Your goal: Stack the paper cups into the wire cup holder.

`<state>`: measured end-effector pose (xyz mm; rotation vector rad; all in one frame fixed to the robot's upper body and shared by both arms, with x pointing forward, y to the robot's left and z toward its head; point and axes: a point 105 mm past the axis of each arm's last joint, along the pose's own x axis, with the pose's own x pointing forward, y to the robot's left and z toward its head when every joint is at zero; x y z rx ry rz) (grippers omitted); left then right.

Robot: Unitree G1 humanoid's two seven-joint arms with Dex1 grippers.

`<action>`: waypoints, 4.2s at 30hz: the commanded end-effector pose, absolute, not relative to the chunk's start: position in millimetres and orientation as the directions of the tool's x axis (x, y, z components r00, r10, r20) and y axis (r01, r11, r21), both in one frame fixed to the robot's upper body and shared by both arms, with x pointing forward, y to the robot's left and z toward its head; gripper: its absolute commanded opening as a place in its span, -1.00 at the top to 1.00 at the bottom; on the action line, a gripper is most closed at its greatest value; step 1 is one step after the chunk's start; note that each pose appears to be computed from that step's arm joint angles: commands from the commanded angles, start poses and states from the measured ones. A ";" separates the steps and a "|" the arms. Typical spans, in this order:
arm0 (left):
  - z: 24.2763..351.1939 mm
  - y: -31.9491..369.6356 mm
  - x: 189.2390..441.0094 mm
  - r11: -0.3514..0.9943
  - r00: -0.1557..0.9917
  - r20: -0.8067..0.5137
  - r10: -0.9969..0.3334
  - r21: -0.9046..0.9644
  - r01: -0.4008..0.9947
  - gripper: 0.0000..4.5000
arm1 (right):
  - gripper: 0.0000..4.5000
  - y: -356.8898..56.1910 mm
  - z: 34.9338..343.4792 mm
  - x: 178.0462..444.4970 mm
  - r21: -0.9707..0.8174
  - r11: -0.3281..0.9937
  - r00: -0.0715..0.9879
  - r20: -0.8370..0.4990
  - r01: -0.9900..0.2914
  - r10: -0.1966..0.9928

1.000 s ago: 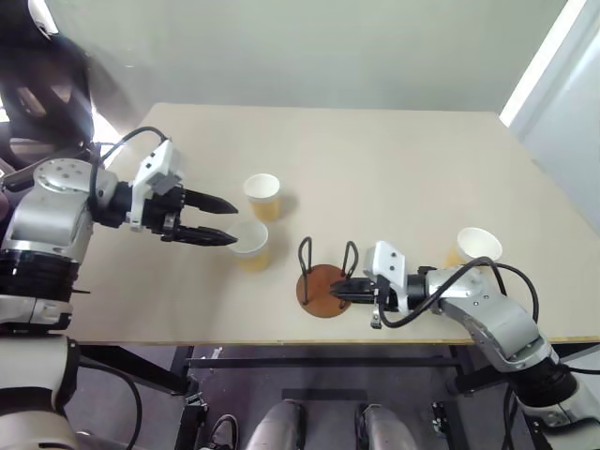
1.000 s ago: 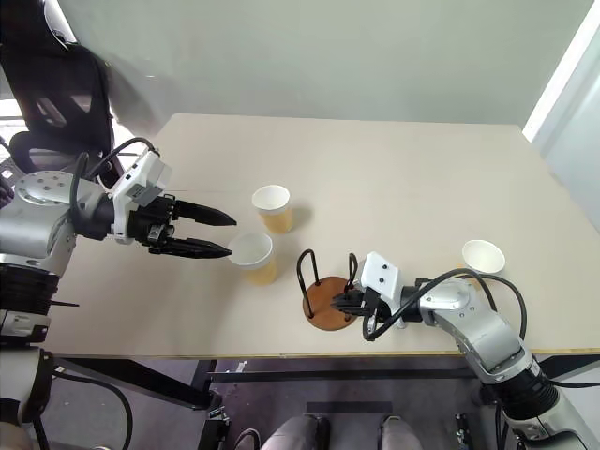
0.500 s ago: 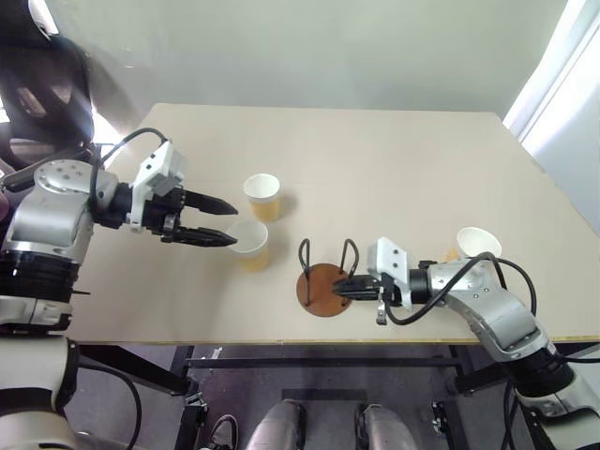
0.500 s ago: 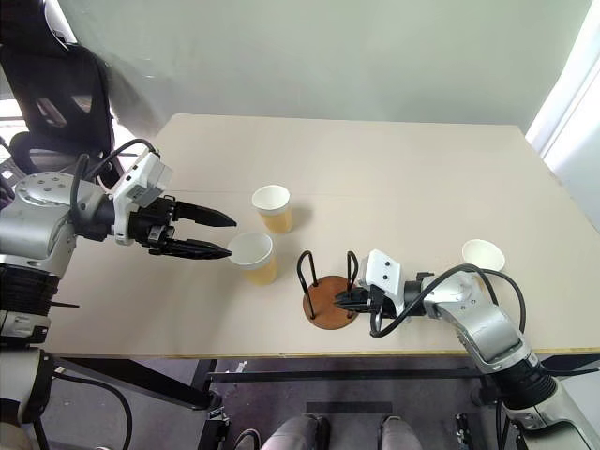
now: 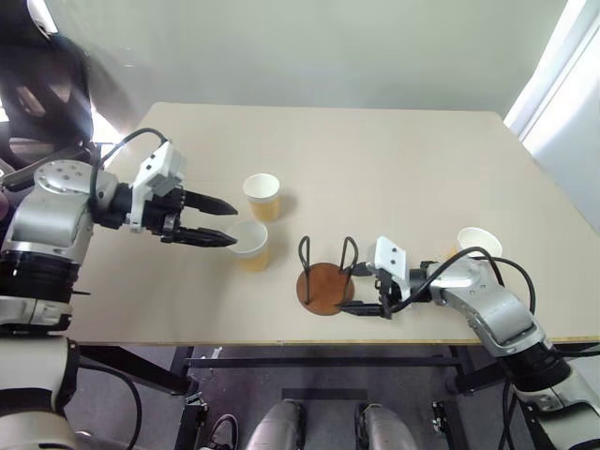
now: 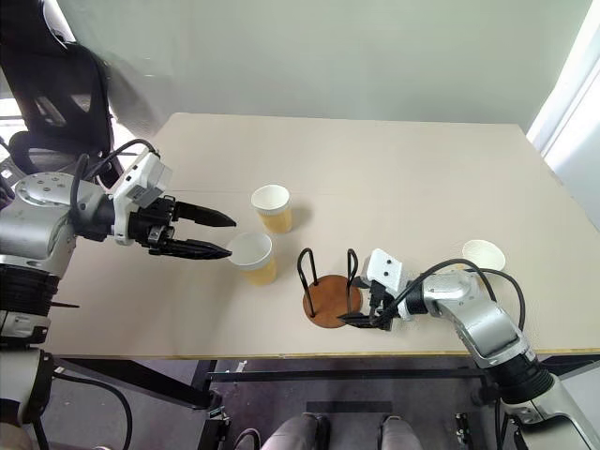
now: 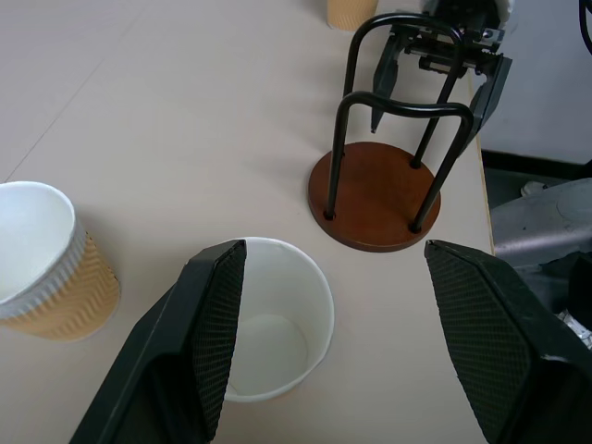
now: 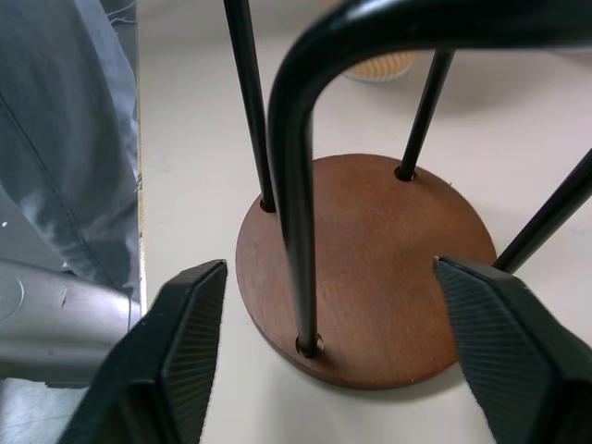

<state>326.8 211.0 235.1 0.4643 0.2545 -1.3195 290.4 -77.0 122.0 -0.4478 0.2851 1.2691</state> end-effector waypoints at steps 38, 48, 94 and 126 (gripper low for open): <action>261.4 197.5 311.6 0.081 0.168 -0.350 -0.921 0.249 0.965 -0.47 | -0.55 -257.2 187.3 291.3 -0.408 0.387 0.550 -0.731 -0.827 0.404; 260.6 201.1 308.1 0.097 0.183 -0.358 -0.916 0.244 0.965 -0.47 | -0.55 -256.8 170.0 308.4 -0.393 0.354 0.516 -0.763 -0.849 0.389; 233.7 232.4 299.8 0.311 0.333 -0.089 -0.939 0.193 0.931 -0.47 | 0.97 -97.2 328.3 270.1 -0.602 0.078 0.372 -0.381 -0.795 0.846; 225.5 238.3 299.6 0.389 0.406 -0.041 -0.913 0.212 0.897 -0.47 | 0.97 -27.8 243.9 255.2 -0.334 -0.002 0.190 -0.540 -0.943 0.820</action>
